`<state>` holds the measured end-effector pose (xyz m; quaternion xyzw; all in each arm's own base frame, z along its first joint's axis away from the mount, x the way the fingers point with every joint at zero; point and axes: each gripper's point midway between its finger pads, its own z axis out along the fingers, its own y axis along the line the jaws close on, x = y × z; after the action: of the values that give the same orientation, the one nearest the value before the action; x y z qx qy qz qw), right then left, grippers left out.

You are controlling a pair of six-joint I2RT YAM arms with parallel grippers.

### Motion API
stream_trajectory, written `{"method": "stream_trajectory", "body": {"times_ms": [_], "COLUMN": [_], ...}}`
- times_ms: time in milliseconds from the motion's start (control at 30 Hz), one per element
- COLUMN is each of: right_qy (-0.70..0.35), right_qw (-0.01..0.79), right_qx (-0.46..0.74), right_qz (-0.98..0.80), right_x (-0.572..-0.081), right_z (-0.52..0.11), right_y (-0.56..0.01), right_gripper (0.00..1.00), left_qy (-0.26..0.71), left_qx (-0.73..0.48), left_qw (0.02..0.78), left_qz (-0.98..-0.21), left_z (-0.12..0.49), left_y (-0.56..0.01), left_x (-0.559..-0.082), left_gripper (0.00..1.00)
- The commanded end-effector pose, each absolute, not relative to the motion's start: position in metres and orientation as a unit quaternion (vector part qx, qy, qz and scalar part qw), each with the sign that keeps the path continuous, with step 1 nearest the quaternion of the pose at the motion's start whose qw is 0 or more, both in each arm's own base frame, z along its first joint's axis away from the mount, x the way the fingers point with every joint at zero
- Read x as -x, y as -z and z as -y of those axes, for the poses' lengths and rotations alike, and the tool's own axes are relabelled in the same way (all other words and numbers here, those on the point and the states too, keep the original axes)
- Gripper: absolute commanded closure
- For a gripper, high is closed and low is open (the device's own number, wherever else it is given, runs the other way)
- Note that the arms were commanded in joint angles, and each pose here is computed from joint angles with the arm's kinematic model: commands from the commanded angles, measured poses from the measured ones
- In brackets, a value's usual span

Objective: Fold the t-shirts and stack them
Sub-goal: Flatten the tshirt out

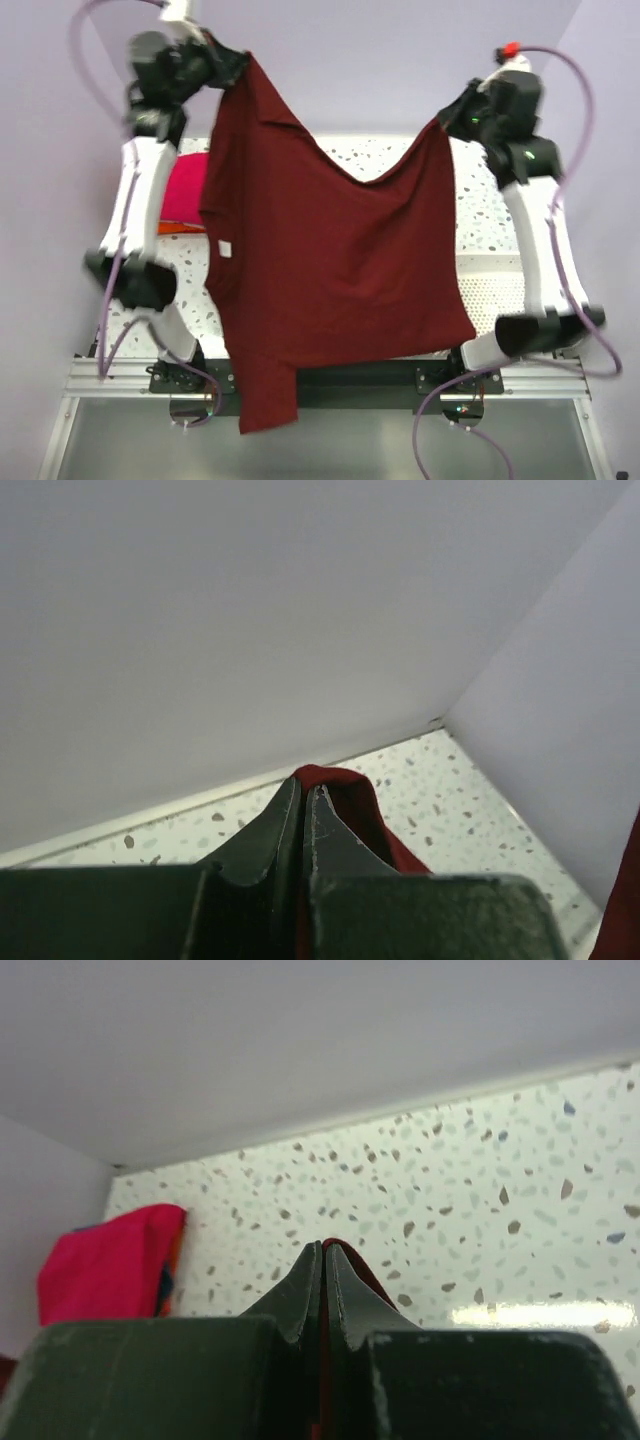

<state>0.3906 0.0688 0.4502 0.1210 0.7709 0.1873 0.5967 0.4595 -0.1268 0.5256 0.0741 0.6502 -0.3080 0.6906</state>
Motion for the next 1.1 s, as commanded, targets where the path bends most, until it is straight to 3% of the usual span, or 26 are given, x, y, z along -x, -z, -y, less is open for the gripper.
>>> {"method": "stream_trajectory", "body": {"times_ms": [0,67,100,133,200,233,267,300,400,467,600,933,1067], "right_qy": [-0.16,-0.118,-0.099,-0.083,-0.062,-0.067,-0.058,-0.061,-0.076,-0.084,-0.138,-0.198,-0.2], "right_qw": [0.552,0.508,0.497,0.471,0.427,0.438,0.405,0.406,0.429,0.425,0.411,0.266,0.235], "right_qx": [-0.134,-0.15,-0.16,-0.167,-0.184,-0.194,-0.197,-0.196,-0.179,-0.17,-0.136,-0.025,-0.053], "right_qz": [-0.807,-0.84,-0.847,-0.862,-0.883,-0.875,-0.891,-0.891,-0.882,-0.885,-0.891,-0.943,-0.95], "right_x": [-0.464,-0.507,-0.519,-0.545,-0.558,-0.57,-0.574,-0.577,-0.576,-0.566,-0.527,-0.409,-0.398], "right_z": [-0.072,-0.066,-0.059,-0.057,-0.045,-0.044,-0.041,-0.042,-0.047,-0.05,-0.073,-0.179,-0.184], "right_y": [-0.375,-0.311,-0.294,-0.256,-0.219,-0.234,-0.203,-0.205,-0.228,-0.227,-0.238,-0.151,-0.114], "right_gripper": [1.0,1.0,1.0,1.0,0.71,0.59,0.47,0.44,0.34,0.31,0.3,0.26,0.26], "left_qy": [0.294,0.274,0.273,0.261,0.247,0.247,0.247,0.252,0.272,0.279,0.278,0.254,0.25], "left_qx": [-0.076,-0.047,-0.042,-0.018,-0.002,0.001,0.003,-0.001,-0.023,-0.035,-0.048,-0.031,-0.019], "left_qw": [0.633,0.587,0.602,0.602,0.601,0.615,0.611,0.616,0.613,0.612,0.569,0.49,0.456], "left_qz": [-0.712,-0.76,-0.749,-0.754,-0.76,-0.749,-0.752,-0.746,-0.741,-0.739,-0.773,-0.834,-0.854], "left_z": [0.153,0.155,0.155,0.15,0.146,0.145,0.145,0.147,0.155,0.159,0.167,0.155,0.15], "left_y": [-0.426,-0.346,-0.355,-0.342,-0.317,-0.323,-0.316,-0.322,-0.335,-0.353,-0.324,-0.258,-0.223], "left_x": [-0.558,-0.612,-0.624,-0.638,-0.654,-0.657,-0.652,-0.648,-0.629,-0.61,-0.571,-0.486,-0.46], "left_gripper": [1.0,0.98,0.88,0.55,0.24,0.13,0.04,0.0,0.0,0.0,0.0,0.0,0.0]}}
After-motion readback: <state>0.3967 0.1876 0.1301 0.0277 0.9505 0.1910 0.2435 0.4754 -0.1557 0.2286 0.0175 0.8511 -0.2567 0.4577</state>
